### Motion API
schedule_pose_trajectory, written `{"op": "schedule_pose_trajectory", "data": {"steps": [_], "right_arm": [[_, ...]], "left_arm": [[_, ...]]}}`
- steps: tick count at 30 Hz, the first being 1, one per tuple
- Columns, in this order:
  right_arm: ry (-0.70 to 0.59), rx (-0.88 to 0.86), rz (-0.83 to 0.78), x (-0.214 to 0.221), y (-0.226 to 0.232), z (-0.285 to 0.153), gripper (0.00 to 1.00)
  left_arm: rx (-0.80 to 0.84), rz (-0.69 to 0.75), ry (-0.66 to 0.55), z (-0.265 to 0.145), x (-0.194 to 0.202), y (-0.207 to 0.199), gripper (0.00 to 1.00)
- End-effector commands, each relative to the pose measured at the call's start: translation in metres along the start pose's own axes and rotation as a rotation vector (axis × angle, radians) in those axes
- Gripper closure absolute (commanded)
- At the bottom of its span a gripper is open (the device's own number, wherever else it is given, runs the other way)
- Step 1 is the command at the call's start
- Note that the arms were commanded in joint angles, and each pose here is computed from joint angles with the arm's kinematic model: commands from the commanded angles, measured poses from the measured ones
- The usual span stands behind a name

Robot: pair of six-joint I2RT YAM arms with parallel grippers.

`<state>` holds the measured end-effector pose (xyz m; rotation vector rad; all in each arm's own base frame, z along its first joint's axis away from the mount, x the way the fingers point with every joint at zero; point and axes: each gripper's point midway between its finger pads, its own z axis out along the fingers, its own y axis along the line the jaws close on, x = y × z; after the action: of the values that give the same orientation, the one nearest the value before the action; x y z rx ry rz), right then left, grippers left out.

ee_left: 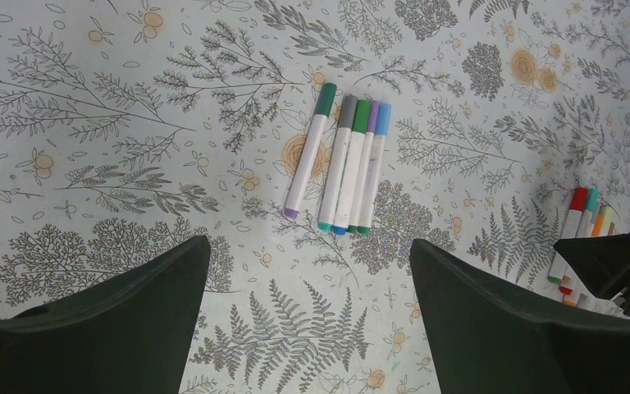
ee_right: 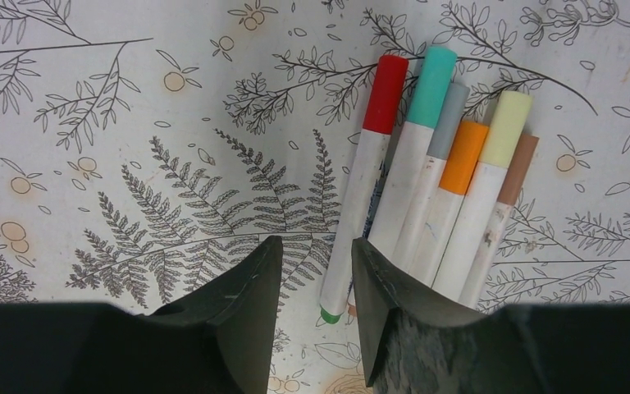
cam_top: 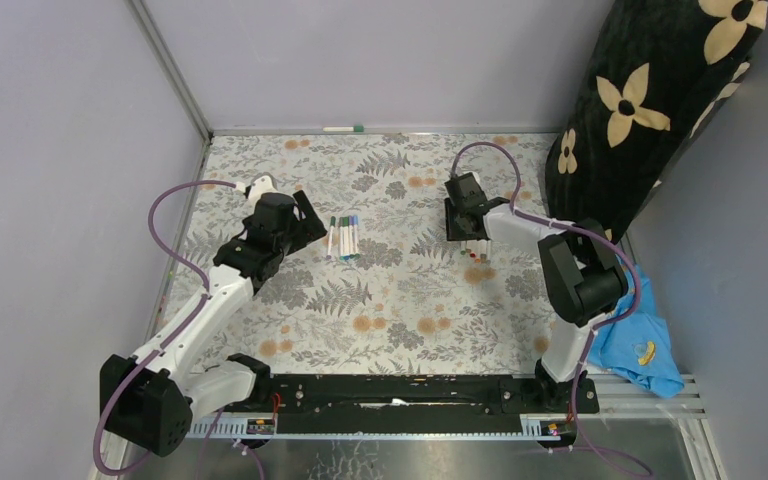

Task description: Open the pen caps

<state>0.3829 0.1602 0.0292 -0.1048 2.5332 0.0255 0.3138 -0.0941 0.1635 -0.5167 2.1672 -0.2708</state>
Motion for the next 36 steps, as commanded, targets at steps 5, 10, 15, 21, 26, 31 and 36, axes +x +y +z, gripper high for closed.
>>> {"op": "schedule_pose_trajectory", "data": {"steps": [5,10,15,21,26,31,36], "right_arm": [[-0.016,0.016,0.023,-0.015,0.003,0.005,0.56],[-0.011,0.028,0.033,-0.014,-0.002,0.007,0.56],[-0.012,0.038,0.039,-0.012,-0.006,0.008,0.56],[-0.036,0.036,0.047,-0.020,-0.007,0.000,0.56],[-0.021,0.045,0.049,-0.020,-0.010,0.001,0.55],[-0.029,0.053,0.062,-0.017,-0.014,0.001,0.55],[-0.014,0.054,0.065,-0.015,-0.016,0.005,0.55]], "left_arm": [[0.016,0.003,-0.075,-0.003,-0.019,-0.007,0.01],[0.015,0.006,-0.079,-0.002,-0.020,-0.007,0.02],[0.015,0.006,-0.077,-0.001,-0.020,-0.007,0.02],[0.016,0.005,-0.079,-0.002,-0.019,-0.007,0.01],[0.018,0.001,-0.077,-0.002,-0.019,-0.007,0.01],[0.014,0.003,-0.081,-0.002,-0.019,-0.006,0.01],[0.012,0.004,-0.077,-0.001,-0.019,-0.006,0.02]]}}
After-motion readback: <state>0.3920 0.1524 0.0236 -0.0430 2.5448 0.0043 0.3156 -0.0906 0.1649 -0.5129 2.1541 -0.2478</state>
